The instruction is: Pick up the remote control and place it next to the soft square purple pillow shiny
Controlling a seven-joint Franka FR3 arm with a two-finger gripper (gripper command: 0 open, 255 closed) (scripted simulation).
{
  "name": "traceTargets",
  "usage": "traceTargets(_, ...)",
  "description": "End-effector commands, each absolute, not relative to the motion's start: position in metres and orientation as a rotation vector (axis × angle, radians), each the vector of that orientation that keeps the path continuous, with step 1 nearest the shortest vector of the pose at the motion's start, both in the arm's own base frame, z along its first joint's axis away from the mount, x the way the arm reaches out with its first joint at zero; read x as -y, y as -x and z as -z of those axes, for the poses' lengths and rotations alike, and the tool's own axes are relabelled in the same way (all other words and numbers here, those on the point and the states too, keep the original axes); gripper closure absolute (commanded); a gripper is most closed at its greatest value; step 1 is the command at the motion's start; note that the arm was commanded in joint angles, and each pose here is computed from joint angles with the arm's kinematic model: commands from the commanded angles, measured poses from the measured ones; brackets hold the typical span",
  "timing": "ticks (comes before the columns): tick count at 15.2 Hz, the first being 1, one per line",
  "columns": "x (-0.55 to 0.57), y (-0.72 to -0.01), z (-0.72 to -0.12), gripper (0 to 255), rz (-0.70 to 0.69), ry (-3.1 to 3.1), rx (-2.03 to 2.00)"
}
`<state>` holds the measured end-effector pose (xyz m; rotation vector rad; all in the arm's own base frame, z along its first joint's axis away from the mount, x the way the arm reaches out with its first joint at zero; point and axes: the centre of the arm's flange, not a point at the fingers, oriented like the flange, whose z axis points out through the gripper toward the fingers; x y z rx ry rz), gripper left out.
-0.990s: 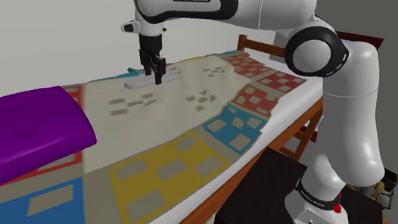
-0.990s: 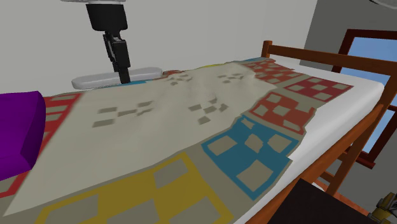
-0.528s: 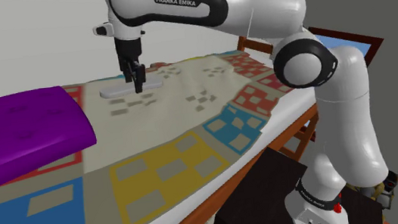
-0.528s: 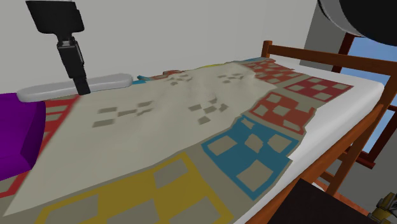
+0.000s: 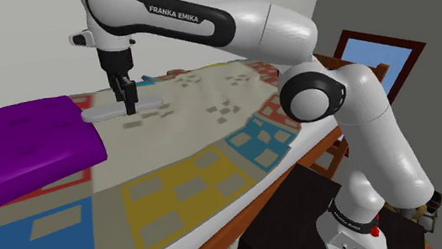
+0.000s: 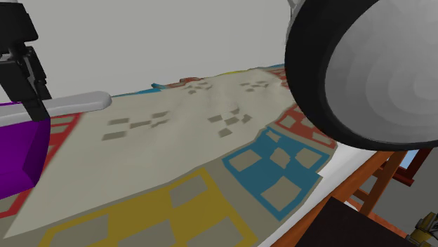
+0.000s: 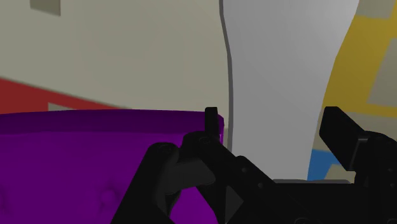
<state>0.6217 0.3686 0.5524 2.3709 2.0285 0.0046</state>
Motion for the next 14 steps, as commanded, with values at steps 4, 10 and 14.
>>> traceTargets(4,-0.370,-0.621,-0.527,255,-0.007,-2.371,-2.027)
traceTargets(10,-0.370,-0.621,-0.496,255,-0.007,-2.371,-2.027)
traceTargets(14,-0.370,-0.621,-0.475,255,-0.007,-2.371,-2.027)
